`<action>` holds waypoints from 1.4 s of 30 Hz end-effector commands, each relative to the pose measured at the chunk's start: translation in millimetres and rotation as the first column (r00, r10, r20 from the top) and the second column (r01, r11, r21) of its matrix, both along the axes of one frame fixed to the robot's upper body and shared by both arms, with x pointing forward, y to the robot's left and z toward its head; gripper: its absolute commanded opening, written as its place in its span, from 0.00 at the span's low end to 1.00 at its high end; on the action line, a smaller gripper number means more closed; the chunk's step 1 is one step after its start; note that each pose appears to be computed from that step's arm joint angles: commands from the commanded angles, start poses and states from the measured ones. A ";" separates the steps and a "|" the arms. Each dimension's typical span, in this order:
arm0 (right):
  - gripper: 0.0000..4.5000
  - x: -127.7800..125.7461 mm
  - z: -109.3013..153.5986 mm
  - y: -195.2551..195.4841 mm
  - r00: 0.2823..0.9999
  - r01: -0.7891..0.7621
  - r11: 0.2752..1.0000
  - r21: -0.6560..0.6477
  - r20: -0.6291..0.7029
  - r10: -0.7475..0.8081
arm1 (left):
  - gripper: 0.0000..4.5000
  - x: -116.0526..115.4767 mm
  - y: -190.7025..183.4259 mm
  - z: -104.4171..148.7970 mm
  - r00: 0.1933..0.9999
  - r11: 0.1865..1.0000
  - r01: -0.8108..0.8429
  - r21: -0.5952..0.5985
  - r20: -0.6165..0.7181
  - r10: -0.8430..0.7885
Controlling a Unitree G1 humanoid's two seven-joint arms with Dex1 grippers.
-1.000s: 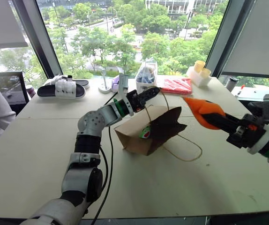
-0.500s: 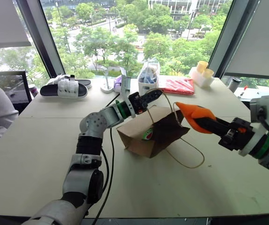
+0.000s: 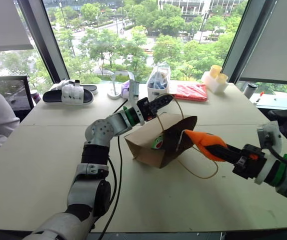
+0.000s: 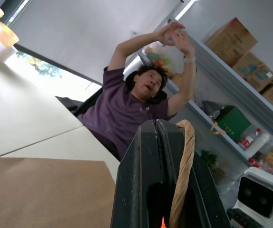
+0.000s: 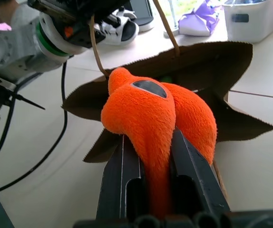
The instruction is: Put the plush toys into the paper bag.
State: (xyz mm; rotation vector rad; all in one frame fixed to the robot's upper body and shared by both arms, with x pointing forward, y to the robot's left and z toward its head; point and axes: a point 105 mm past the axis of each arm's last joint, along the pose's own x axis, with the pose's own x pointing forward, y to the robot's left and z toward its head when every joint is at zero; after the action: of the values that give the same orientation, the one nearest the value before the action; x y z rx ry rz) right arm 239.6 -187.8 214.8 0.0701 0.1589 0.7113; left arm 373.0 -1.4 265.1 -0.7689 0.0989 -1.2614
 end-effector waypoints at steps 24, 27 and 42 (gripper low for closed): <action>0.00 86.3 -6.4 65.9 0.958 -0.174 0.831 -0.528 0.105 0.267 | 0.00 -16.6 -7.9 23.1 0.998 0.997 0.038 -0.062 0.047 -0.035; 0.31 87.4 -9.3 65.0 0.955 -0.172 0.809 -0.562 0.108 0.278 | 0.00 -13.2 -3.6 23.8 0.999 0.997 0.020 -0.070 0.038 -0.017; 0.98 58.0 25.2 10.9 0.984 0.020 0.963 -0.270 0.177 0.030 | 0.00 -3.3 8.5 21.2 1.000 0.995 -0.021 -0.102 -0.012 0.020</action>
State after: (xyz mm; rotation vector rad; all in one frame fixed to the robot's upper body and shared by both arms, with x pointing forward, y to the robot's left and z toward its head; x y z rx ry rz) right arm 306.3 -162.3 230.3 -0.3043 0.1118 0.7529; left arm 371.2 2.8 272.4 -0.8560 0.0916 -1.2336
